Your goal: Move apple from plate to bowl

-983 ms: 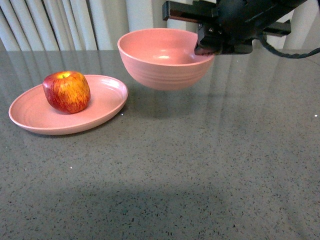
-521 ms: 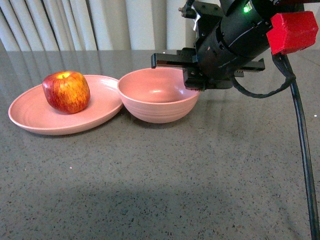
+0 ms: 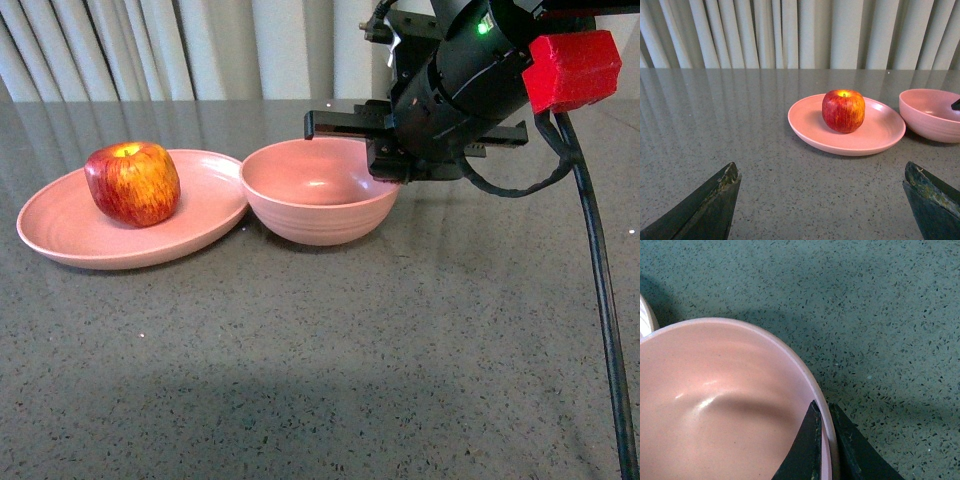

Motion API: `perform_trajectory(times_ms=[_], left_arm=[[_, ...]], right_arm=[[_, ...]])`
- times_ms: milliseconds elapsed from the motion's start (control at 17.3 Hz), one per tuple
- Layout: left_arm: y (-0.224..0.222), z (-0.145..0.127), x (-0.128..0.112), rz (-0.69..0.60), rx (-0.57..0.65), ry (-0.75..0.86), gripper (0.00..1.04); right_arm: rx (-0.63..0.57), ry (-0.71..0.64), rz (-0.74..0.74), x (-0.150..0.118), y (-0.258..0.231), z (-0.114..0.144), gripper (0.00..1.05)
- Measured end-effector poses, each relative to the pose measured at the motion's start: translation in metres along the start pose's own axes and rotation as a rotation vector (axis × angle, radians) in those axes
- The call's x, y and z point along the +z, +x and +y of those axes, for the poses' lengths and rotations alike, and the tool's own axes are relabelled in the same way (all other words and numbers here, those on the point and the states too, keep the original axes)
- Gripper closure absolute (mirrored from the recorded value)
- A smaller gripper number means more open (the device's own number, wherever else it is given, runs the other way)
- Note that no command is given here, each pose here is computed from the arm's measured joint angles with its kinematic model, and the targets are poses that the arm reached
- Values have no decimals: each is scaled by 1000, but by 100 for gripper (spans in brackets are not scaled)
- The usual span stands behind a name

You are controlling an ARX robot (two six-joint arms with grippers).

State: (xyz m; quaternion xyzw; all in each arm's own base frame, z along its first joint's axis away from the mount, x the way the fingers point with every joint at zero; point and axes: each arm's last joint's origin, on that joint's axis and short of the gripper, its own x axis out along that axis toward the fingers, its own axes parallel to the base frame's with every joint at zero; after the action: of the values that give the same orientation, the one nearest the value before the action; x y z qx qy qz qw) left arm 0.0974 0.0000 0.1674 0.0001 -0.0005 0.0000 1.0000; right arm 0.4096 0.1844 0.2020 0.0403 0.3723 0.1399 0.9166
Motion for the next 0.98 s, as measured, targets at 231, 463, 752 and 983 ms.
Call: perform_trajectory(times_ms=[231,463,752,983], left_arm=[[0,0,0,0,0,0,7],[0,0,0,0,0,0,7],[0,0,0,-1,0,0,7],[0,0,0,0,0,0,7]], right_arm=[[-3,1,8,-1,0,-1,71],[6,5,8,0,0,-3,27],[45,18,-53,13,-19,-2,6],[102,21,-321,39,-112,-12,7]])
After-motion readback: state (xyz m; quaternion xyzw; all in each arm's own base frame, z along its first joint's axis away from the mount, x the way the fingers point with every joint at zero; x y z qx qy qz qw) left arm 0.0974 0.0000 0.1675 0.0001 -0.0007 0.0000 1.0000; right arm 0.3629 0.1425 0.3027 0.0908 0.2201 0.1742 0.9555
